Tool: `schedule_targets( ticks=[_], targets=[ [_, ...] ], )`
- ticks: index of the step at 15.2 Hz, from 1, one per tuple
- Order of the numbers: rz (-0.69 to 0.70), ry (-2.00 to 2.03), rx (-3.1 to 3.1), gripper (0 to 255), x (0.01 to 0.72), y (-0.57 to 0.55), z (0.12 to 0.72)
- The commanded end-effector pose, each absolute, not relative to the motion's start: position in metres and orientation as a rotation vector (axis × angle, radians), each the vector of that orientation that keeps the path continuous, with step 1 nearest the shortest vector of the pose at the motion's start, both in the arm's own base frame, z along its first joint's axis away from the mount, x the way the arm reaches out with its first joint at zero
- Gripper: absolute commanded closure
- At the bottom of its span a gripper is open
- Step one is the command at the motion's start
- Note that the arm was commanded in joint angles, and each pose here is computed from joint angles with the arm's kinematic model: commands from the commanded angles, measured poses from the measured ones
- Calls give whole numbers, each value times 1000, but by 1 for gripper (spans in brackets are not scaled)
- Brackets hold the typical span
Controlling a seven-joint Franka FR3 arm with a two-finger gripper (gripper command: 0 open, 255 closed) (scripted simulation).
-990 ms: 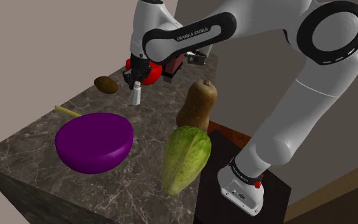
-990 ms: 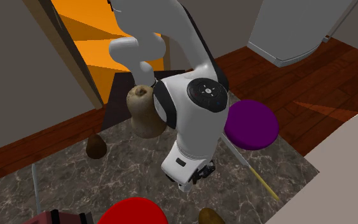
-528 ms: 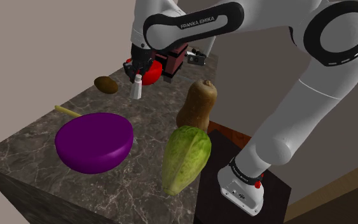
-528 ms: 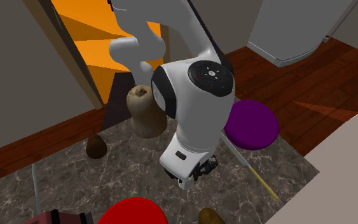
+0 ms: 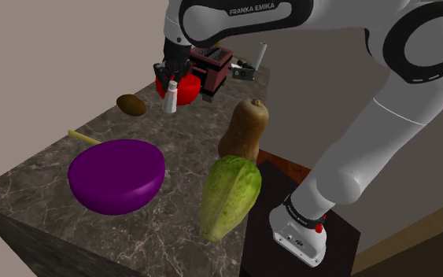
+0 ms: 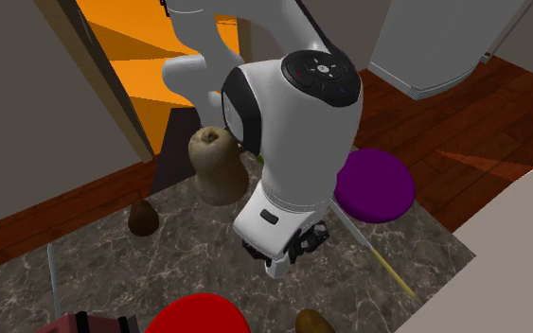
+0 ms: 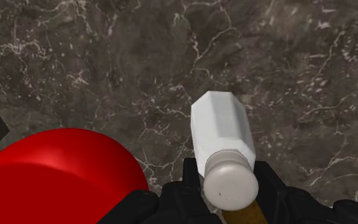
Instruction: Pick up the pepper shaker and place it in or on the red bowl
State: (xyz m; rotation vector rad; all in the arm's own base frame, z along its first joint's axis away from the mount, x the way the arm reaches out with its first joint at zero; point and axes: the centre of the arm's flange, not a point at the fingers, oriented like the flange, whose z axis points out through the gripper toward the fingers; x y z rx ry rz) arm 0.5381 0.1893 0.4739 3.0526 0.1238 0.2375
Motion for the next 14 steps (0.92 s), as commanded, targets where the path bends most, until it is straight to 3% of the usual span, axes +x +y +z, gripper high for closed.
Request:
schedule_targets(
  ticks=[1,14],
  targets=[
    [237,124,3053,255,538,190,484],
    [237,124,3053,255,538,190,553]
  ],
)
